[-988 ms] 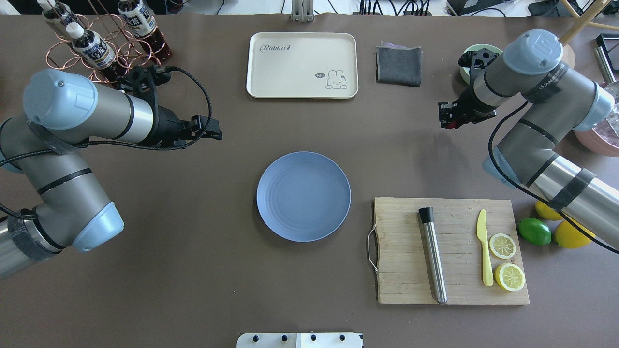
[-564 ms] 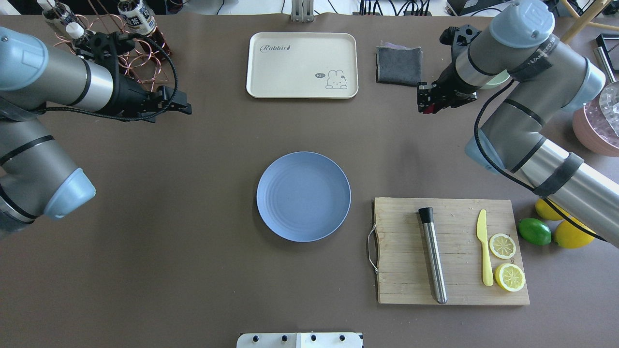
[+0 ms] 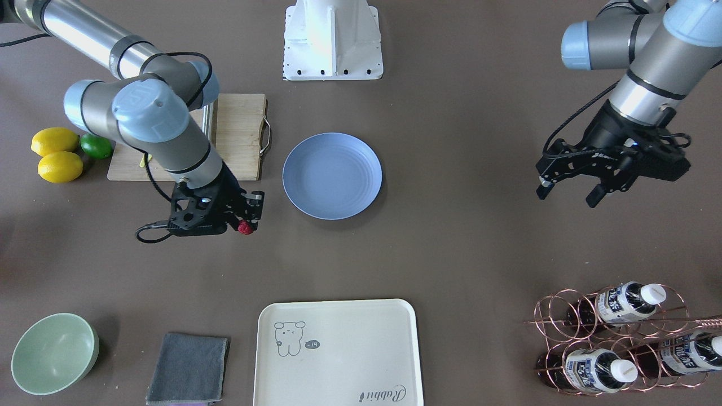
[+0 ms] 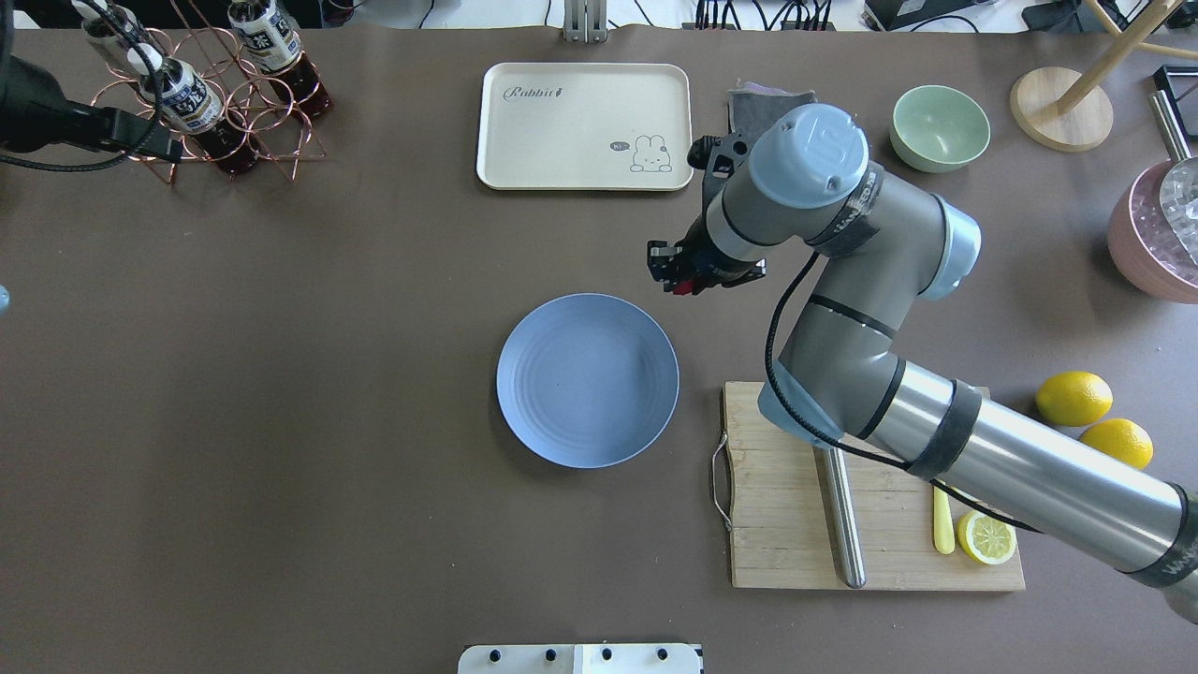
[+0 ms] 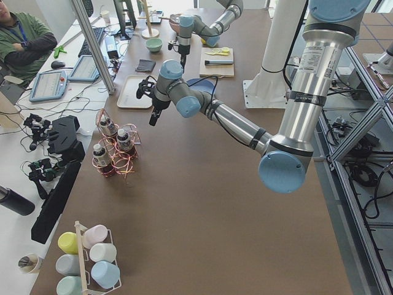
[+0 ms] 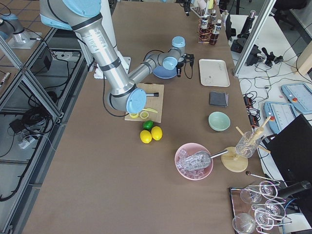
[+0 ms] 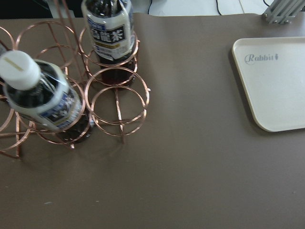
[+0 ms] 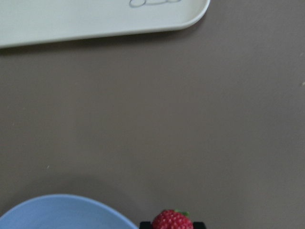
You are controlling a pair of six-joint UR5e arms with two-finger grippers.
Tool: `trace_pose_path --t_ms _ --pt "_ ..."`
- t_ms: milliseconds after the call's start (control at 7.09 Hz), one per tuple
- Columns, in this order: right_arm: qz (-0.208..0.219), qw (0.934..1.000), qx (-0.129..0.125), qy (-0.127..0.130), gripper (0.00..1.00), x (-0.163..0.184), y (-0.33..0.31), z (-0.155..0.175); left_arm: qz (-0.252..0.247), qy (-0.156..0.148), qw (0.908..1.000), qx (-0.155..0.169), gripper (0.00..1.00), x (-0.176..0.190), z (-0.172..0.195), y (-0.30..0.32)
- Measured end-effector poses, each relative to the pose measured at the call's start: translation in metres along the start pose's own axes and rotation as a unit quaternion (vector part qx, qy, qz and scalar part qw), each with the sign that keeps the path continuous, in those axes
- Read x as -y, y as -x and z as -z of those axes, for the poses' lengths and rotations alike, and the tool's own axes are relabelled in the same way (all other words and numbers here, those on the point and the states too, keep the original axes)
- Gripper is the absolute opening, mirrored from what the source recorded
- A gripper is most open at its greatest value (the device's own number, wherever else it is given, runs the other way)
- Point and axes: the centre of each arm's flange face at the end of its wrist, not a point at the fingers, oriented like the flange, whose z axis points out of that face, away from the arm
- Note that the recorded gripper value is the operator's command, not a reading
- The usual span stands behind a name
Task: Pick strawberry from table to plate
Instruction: 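Carry the strawberry over the plate with the right gripper while the left arm retracts, then lower the strawberry onto the blue plate and open the right gripper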
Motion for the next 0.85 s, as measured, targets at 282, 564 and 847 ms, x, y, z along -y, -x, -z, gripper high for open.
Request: trace_pose_path --t_ms 282,564,847 --pt "0.007 0.9994 0.024 0.026 0.0 -0.058 0.041 -0.009 0.012 0.005 0.9998 0.016 0.98 -0.013 0.02 0.056" --pt "0.01 0.9981 0.043 0.042 0.0 -0.1 0.066 -0.009 -0.01 0.021 0.9995 0.023 0.98 -0.046 0.049 0.138" --pt "0.014 0.9978 0.047 0.046 0.0 -0.119 0.075 -0.012 -0.033 0.05 0.9973 0.042 0.98 -0.08 0.046 0.204"
